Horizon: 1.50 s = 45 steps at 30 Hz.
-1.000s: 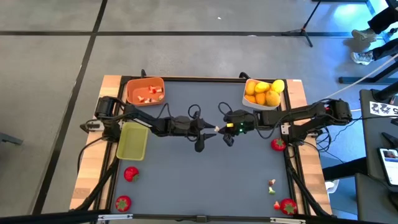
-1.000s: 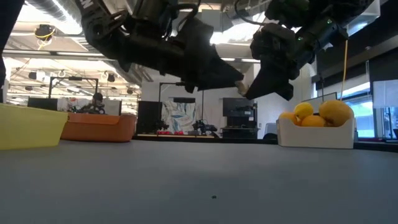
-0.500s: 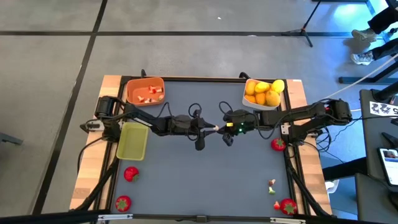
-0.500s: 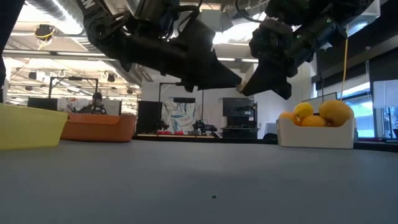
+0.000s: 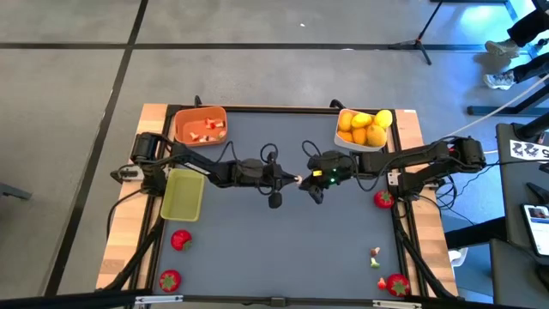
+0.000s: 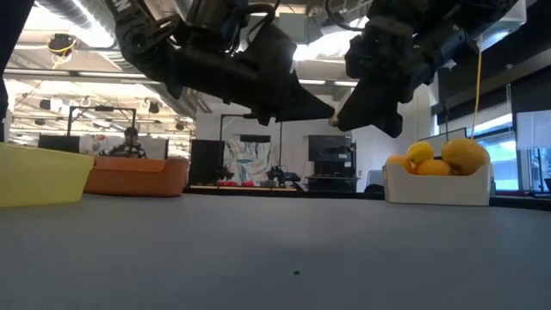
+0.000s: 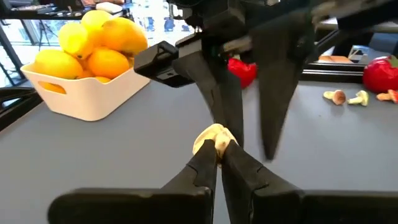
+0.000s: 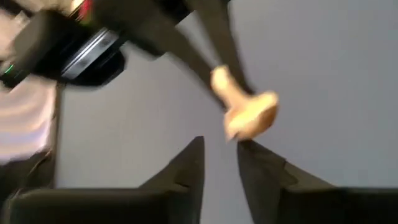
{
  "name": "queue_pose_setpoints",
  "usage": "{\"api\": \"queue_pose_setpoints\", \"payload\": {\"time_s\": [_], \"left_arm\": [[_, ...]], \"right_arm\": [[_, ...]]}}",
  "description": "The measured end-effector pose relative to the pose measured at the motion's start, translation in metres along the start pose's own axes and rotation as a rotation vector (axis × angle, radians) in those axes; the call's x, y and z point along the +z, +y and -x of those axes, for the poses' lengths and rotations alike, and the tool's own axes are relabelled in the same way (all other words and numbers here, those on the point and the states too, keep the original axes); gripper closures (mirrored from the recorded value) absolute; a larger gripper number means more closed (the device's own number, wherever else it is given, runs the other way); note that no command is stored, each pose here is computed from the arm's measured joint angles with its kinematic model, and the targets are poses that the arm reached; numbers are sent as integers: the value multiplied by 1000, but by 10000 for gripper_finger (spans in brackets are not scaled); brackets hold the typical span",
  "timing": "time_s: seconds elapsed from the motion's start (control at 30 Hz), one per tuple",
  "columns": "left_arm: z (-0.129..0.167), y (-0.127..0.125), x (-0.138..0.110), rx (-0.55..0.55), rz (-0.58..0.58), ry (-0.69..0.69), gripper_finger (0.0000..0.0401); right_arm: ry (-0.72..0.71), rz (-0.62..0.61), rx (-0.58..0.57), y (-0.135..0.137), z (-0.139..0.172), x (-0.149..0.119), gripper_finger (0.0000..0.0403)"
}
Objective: Sort produce into baskets
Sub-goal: Put the brown mushroom into the orange bin
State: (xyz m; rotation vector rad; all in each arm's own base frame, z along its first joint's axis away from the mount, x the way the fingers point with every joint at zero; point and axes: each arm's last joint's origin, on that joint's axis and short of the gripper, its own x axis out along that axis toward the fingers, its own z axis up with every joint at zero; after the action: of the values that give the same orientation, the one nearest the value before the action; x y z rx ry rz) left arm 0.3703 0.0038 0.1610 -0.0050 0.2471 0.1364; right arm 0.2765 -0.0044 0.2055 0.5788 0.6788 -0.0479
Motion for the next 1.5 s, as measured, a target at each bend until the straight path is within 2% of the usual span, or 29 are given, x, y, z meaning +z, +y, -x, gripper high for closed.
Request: {"api": "queue_pose_setpoints", "payload": {"time_s": [0.1, 0.2, 0.47, 0.6, 0.77, 1.0, 1.27, 1.5], "left_arm": [[2, 0, 2, -2, -9, 20, 387], [11, 1, 11, 1, -19, 45, 384], [49, 6, 33, 10, -73, 240, 385], [78, 12, 42, 75, -96, 364, 383], [113, 26, 51, 206, -109, 489, 388], [152, 67, 53, 449, -68, 638, 382], [174, 126, 46, 705, 58, 741, 375], [188, 161, 38, 835, 144, 793, 376]], "right_arm": [[55, 40, 69, 5, 8, -3, 274], [113, 47, 82, 12, 18, -10, 255], [225, 117, 53, 39, 28, -39, 249], [236, 152, 12, 48, 28, -52, 249], [229, 149, -28, 53, 27, -64, 249], [245, 132, -65, 50, 25, -75, 249], [208, 134, -120, 47, 24, -76, 249], [184, 145, -149, 46, 24, -75, 249]]}}
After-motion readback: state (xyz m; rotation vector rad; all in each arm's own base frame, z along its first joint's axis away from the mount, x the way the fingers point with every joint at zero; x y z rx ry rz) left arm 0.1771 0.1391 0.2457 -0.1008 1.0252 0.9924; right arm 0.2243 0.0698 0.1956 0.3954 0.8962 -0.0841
